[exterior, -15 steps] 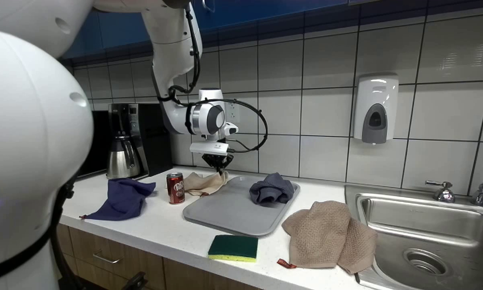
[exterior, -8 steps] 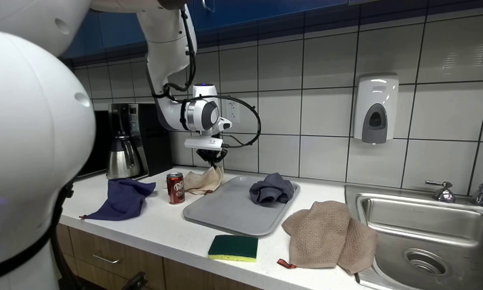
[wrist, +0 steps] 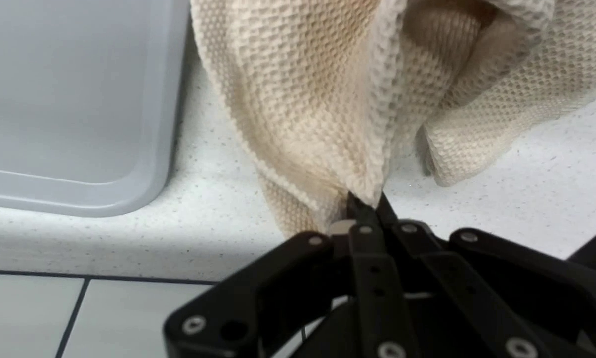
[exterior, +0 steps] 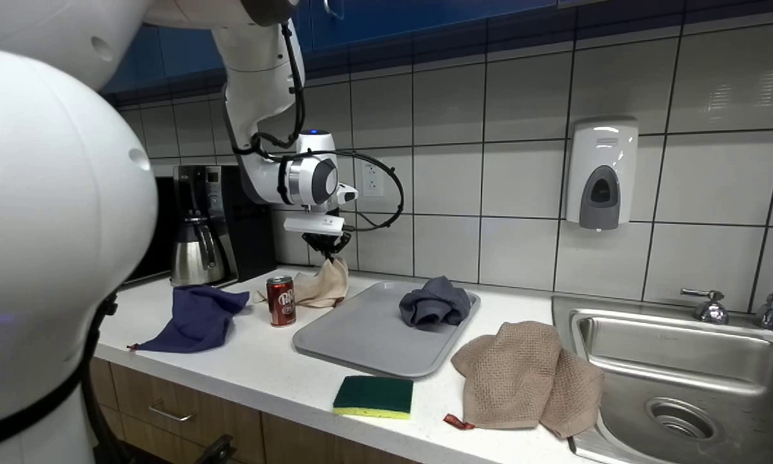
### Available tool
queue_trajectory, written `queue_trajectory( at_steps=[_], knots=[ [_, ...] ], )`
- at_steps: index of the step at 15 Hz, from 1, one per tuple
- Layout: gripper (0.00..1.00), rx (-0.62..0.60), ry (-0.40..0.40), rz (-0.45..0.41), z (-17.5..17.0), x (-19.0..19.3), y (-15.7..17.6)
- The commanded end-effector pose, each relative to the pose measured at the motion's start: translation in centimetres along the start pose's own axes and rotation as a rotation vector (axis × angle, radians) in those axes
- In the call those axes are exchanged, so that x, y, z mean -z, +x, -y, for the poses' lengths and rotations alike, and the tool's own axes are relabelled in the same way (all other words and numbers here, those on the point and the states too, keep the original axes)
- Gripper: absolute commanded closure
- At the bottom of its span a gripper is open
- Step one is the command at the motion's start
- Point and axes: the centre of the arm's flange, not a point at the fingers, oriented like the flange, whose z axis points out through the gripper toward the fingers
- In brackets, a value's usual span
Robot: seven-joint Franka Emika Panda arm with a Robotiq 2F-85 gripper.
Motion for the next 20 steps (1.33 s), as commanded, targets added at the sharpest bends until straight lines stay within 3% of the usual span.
queue_trajectory(
  at_steps=[1, 12, 13, 15, 20],
  knots=[
    [0.99, 0.000, 0.008, 0.005, 1.6, -1.1, 2.1],
    [0.99, 0.018, 0.024, 0.036, 4.2, -4.4, 2.6],
    [0.73, 0.015, 0.021, 0.037, 4.3, -4.5, 2.5],
    [0.67, 0.012, 0.020, 0.036, 4.3, -4.7, 2.5],
    [0.28, -0.005, 0.014, 0.022, 3.7, -4.0, 2.7]
  ],
)
